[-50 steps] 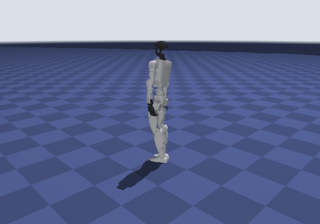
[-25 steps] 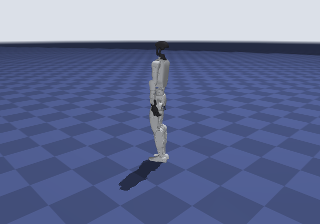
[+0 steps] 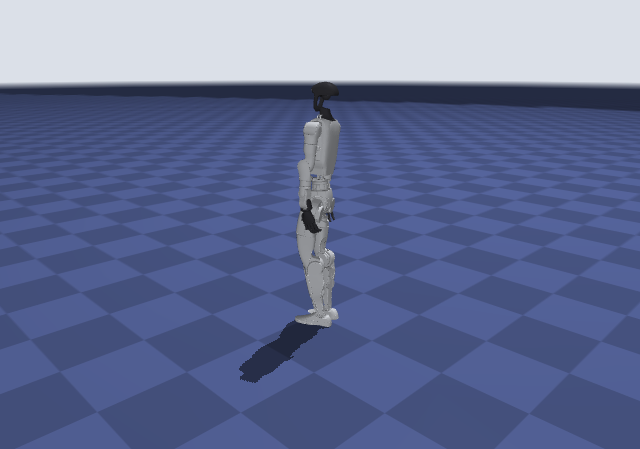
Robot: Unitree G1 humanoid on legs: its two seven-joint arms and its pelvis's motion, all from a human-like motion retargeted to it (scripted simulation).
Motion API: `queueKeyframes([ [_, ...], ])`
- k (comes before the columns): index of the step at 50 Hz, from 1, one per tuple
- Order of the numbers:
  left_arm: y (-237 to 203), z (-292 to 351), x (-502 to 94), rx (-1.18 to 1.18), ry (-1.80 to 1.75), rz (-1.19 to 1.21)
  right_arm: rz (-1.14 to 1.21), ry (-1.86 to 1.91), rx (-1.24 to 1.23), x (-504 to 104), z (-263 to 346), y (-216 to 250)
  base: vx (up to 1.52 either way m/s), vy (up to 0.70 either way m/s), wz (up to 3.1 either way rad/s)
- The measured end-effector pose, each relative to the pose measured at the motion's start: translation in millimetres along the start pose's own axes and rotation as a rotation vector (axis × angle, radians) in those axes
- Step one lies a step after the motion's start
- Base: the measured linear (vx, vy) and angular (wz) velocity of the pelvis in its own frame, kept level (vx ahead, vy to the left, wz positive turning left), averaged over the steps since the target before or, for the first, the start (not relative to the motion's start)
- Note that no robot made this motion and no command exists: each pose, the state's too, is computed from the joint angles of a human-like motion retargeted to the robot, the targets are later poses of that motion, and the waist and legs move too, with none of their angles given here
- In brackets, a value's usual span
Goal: In place motions
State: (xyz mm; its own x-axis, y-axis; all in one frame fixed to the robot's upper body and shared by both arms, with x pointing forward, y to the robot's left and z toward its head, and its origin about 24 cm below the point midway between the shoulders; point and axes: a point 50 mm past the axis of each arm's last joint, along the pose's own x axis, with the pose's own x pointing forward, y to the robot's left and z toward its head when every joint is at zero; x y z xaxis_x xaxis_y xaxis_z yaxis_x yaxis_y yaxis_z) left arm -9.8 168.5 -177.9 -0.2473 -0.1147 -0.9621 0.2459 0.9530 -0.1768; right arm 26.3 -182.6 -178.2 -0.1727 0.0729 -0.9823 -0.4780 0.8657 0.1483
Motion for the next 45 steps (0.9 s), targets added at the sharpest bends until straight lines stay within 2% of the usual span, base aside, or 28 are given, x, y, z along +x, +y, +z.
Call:
queueKeyframes([
  [45, -0.4, 3.8, -0.4, -0.007, -0.017, -0.006, -0.006, 0.011, -0.017, 0.0, -1.7, -0.6, -0.01, 0.01, 0.08],
])
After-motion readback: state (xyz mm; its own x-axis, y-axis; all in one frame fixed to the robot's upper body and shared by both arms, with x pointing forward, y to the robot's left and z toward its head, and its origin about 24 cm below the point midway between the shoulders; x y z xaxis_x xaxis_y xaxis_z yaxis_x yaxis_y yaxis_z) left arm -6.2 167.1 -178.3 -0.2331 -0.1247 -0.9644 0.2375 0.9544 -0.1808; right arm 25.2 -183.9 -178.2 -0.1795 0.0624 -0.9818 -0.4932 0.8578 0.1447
